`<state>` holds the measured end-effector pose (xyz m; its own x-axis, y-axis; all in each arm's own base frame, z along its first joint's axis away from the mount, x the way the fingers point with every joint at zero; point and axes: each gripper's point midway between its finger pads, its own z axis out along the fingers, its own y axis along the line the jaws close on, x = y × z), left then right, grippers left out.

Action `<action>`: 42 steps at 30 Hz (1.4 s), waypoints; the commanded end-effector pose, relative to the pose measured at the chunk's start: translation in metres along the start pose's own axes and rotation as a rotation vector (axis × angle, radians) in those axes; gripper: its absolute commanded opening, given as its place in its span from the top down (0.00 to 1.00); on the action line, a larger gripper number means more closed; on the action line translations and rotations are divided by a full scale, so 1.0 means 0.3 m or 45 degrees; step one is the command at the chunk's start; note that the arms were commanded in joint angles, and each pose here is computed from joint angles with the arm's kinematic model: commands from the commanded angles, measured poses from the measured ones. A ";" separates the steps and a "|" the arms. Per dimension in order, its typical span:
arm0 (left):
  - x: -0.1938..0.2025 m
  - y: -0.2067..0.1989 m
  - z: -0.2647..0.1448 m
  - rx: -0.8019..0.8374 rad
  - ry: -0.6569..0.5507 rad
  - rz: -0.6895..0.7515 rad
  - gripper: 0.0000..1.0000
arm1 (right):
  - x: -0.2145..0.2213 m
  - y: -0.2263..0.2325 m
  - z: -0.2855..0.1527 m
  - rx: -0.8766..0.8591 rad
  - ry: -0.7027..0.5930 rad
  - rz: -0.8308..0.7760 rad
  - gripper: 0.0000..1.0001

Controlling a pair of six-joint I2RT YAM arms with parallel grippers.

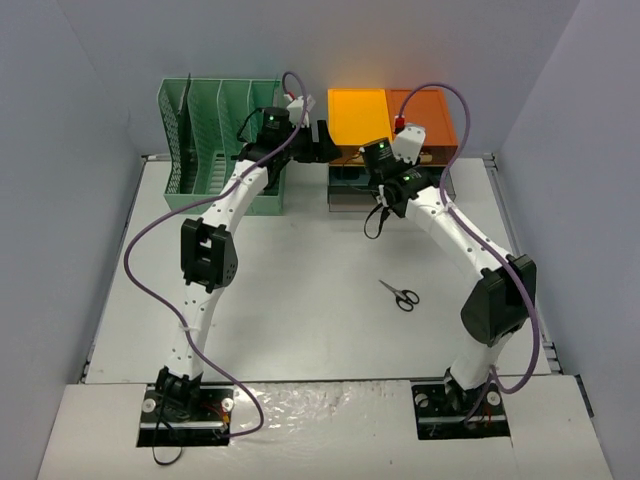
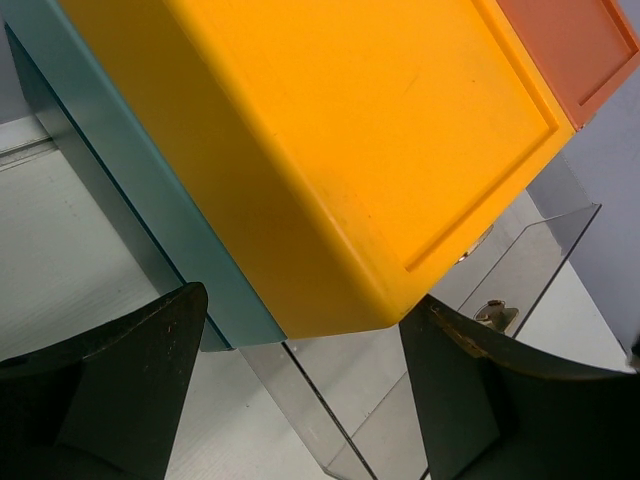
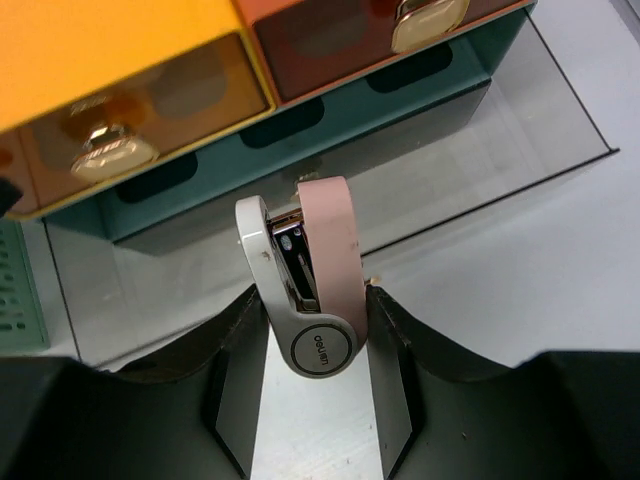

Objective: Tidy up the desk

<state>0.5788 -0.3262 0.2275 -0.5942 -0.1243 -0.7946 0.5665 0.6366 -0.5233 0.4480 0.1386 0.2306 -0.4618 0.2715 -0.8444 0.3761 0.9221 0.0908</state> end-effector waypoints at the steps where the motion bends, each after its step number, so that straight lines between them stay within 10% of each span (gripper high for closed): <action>1: -0.184 -0.123 -0.118 0.056 -0.149 0.085 0.27 | -0.146 0.055 0.038 -0.128 -0.092 0.153 1.00; 32: -0.183 -0.113 -0.117 0.046 -0.146 0.093 0.26 | 0.060 0.010 0.271 -0.063 0.086 0.106 1.00; 42: -0.189 -0.117 -0.122 0.043 -0.151 0.095 0.27 | 0.063 0.003 0.264 -0.060 0.086 0.091 0.56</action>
<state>0.5770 -0.3254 0.2277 -0.5969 -0.1231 -0.7928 0.5645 0.6378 -0.5240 0.4993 0.1250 0.1584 -0.5270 0.3541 -0.7726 0.3753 0.9126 0.1623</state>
